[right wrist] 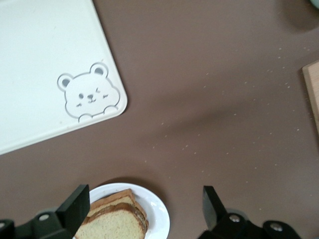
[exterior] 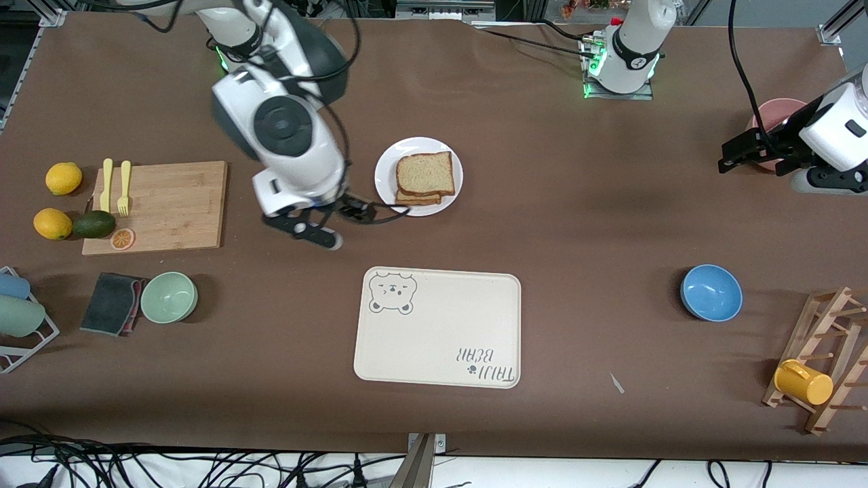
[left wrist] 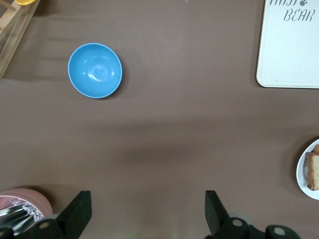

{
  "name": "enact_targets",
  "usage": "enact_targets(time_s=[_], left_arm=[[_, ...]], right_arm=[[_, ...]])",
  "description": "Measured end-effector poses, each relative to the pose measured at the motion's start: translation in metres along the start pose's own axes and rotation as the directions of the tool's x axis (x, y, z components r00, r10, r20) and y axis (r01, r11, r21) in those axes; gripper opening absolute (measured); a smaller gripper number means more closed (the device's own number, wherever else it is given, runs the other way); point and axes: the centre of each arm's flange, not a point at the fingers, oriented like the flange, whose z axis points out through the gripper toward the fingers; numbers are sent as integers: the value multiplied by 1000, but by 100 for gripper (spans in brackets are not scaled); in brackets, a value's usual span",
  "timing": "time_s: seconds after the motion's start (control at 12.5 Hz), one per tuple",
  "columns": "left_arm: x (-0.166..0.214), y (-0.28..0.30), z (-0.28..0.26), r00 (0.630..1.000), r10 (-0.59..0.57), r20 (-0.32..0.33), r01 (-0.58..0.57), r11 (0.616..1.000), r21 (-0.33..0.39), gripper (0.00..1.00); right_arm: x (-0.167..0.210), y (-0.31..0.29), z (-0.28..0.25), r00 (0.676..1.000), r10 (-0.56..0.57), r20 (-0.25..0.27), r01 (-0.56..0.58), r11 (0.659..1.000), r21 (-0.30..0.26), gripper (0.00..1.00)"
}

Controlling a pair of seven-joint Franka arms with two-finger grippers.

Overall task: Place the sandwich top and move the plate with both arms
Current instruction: 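Withdraw the right gripper while the left gripper reaches toward the plate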

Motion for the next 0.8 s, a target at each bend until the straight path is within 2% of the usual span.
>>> enact_targets(time_s=[0.16,0.32,0.56,0.64,0.8], left_arm=[[0,11,14,999,20,30,-20,1000,2,100],[1,26,32,997,45,67,-46,999,5,100],[4,25,48,994,43,101,-44,999,6,100],[4,24,54,993,41,110,-42,999,6,100],[11,25,74,994,42,100,-43,999,7,100]], right_arm=[[29,28,-11,1000,15,-8,-15,1000,15,100],[49,58,-29,999,-17,-27,18,1000,14,100],[72,112,-65,992,-114,-59,112,993,-39,100],[77,134,-83,989,-134,-64,133,991,-28,100],[85,185,-116,989,-144,-39,145,989,38,100]])
